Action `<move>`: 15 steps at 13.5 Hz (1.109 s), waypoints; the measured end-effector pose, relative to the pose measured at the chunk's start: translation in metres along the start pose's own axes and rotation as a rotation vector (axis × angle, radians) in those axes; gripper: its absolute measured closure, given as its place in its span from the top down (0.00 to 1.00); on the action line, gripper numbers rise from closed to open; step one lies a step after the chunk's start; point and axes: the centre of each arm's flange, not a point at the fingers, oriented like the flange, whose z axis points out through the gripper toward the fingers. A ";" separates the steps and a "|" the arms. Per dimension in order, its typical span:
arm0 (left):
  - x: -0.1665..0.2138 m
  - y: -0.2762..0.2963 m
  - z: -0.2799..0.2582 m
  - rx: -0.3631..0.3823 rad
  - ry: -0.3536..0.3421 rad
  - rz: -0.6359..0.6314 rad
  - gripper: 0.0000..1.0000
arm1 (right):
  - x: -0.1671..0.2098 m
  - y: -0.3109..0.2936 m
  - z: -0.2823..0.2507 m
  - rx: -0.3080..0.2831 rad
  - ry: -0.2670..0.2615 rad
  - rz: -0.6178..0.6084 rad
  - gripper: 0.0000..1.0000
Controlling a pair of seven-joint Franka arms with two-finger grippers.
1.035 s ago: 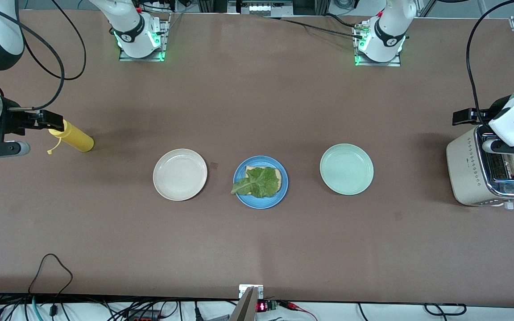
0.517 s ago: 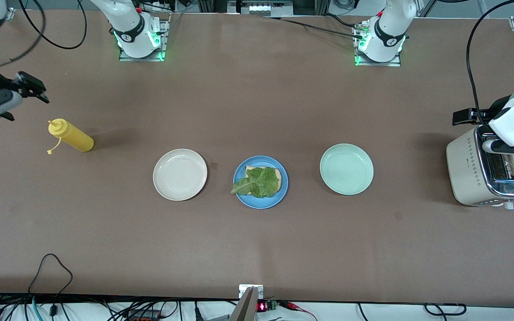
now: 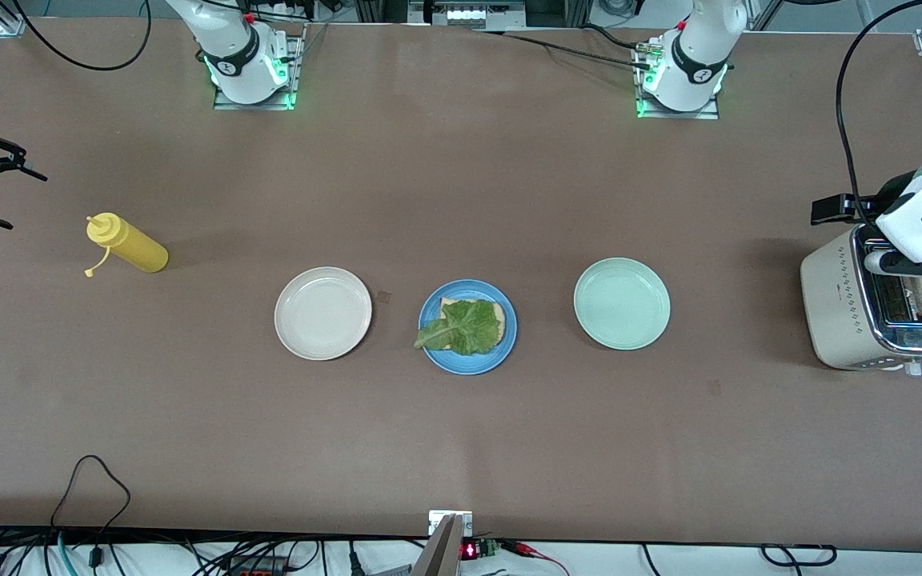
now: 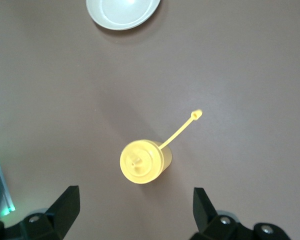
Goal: Make sandwich in blue plate with both arms
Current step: 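Move the open right gripper above the yellow mustard bottle, then close the right gripper around the yellow mustard bottle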
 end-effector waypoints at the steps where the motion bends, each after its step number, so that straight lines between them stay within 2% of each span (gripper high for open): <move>1: 0.000 0.000 0.000 0.000 0.000 0.000 1.00 | -0.019 0.006 0.013 0.021 0.039 -0.043 1.00; 7: 0.000 0.000 0.000 0.000 0.000 0.001 1.00 | -0.119 0.032 0.125 0.131 0.288 -0.246 1.00; 9: 0.000 0.000 0.000 0.000 0.000 0.001 1.00 | -0.139 0.033 0.153 0.167 0.324 -0.254 1.00; 13: 0.000 0.000 0.000 0.000 0.000 0.001 1.00 | -0.146 0.037 0.193 0.230 0.366 -0.261 1.00; 15: 0.000 0.000 0.000 0.000 0.000 0.001 1.00 | -0.152 0.042 0.213 0.233 0.414 -0.236 1.00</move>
